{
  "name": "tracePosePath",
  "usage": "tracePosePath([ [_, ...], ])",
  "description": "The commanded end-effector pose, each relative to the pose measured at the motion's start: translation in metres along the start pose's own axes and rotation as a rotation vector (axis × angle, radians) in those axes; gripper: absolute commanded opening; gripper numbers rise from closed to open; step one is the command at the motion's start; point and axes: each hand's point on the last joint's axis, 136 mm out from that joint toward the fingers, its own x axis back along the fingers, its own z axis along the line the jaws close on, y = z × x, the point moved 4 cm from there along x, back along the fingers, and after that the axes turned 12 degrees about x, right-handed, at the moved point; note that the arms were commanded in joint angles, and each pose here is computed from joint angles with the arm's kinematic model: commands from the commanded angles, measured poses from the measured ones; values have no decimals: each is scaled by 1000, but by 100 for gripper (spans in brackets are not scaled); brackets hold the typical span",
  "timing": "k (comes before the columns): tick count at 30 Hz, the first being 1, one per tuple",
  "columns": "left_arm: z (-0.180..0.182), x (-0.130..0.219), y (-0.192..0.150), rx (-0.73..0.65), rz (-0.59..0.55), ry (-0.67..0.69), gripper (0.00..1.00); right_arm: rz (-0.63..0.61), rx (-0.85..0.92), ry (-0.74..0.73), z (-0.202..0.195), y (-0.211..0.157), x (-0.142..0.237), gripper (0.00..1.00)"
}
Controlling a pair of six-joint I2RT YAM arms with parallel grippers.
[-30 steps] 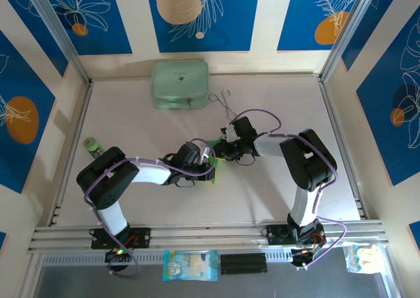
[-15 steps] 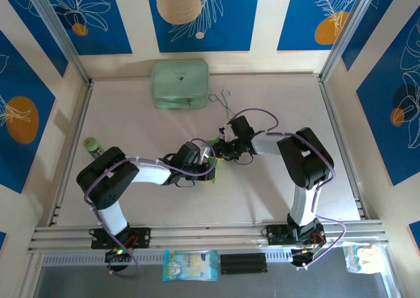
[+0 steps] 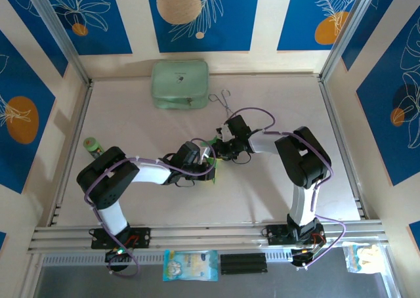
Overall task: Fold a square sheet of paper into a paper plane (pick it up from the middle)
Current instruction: Fold the wing for the fifth time at the center of the table.
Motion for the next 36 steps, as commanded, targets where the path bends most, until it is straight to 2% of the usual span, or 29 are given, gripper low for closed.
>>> tracePosePath([
  [1, 28, -6, -19, 38, 80, 95, 16, 31, 15, -8, 2, -3, -5, 26],
  [9, 24, 0, -19, 36, 79, 92, 18, 59, -12, -121, -10, -6, -7, 25],
  [15, 14, 23, -20, 45, 54, 72, 29, 58, -61, -238, -18, -7, -1, 25],
  [23, -6, 49, -4, 92, -51, 17, 32, 32, -152, -311, -10, -9, 5, 25],
  [28, -15, 43, 5, 193, -77, -40, 33, 11, -238, -373, -9, -14, 8, 25],
  [36, -18, 34, 12, 222, -68, -38, 33, -46, -431, -513, -22, -27, 24, 23],
])
